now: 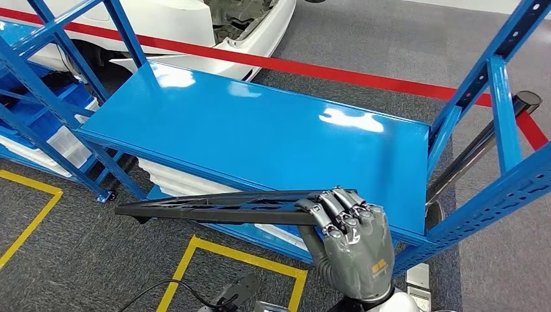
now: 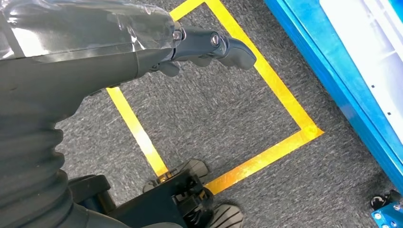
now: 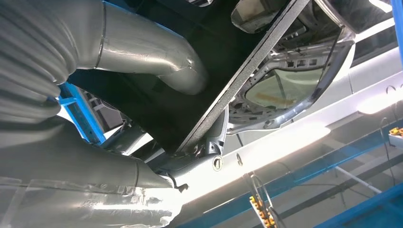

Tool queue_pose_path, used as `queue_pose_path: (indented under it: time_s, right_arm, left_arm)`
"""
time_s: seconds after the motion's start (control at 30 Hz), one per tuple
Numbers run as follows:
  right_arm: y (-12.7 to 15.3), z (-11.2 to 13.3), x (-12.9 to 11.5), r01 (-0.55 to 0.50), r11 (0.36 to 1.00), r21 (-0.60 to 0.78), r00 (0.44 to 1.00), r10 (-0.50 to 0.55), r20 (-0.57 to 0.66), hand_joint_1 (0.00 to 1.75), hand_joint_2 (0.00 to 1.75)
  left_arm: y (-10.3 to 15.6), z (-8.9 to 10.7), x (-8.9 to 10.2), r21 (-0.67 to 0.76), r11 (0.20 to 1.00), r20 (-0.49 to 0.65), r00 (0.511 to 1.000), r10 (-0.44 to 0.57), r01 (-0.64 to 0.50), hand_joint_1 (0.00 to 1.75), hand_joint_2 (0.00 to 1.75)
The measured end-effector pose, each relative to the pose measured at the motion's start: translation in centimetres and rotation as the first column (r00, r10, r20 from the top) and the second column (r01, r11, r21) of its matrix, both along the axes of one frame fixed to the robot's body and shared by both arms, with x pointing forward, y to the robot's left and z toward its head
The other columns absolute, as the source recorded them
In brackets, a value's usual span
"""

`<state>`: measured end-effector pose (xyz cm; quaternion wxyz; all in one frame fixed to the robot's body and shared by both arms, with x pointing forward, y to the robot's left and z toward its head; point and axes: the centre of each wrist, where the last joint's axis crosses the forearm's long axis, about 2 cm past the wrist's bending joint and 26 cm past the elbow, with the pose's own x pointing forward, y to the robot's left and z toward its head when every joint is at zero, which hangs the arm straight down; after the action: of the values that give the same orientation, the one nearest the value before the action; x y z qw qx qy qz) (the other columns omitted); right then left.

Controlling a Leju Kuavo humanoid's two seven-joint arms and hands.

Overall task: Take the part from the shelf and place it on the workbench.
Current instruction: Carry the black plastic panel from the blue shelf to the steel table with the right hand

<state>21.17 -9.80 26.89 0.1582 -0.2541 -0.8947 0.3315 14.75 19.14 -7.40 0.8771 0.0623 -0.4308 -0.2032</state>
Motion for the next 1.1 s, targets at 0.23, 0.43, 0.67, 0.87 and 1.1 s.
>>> queue_pose_path:
  time_s: [0.23,0.43,0.67,0.87,1.1]
  right_arm:
    - [0.1,0.06,-0.02,-0.001,1.0,0.004,1.0,0.001,-0.001,1.75,1.75]
    - [0.17,0.0,0.02,0.0,1.0,0.002,1.0,0.0,-0.004,1.75,1.75]
    - [0.2,0.01,0.03,0.0,1.0,0.002,1.0,0.0,-0.004,1.75,1.75]
    - [0.18,-0.03,0.04,0.0,1.0,0.001,1.0,0.0,-0.006,1.75,1.75]
    - [0.19,-0.05,0.08,0.001,1.0,0.0,1.0,-0.001,-0.006,1.75,1.75]
  left_arm:
    - [0.01,0.02,0.06,0.002,1.0,0.002,1.0,0.001,-0.001,0.0,1.75]
    - [0.01,-0.02,-0.07,0.003,1.0,-0.002,1.0,0.002,-0.002,0.0,1.75]
    - [0.01,-0.02,-0.05,0.003,1.0,-0.002,1.0,0.001,-0.001,0.0,1.75]
    - [0.0,0.02,0.05,0.003,1.0,-0.001,1.0,0.001,-0.001,0.0,1.75]
    - [-0.02,0.05,0.14,0.003,1.0,-0.001,1.0,0.001,-0.001,0.0,1.75]
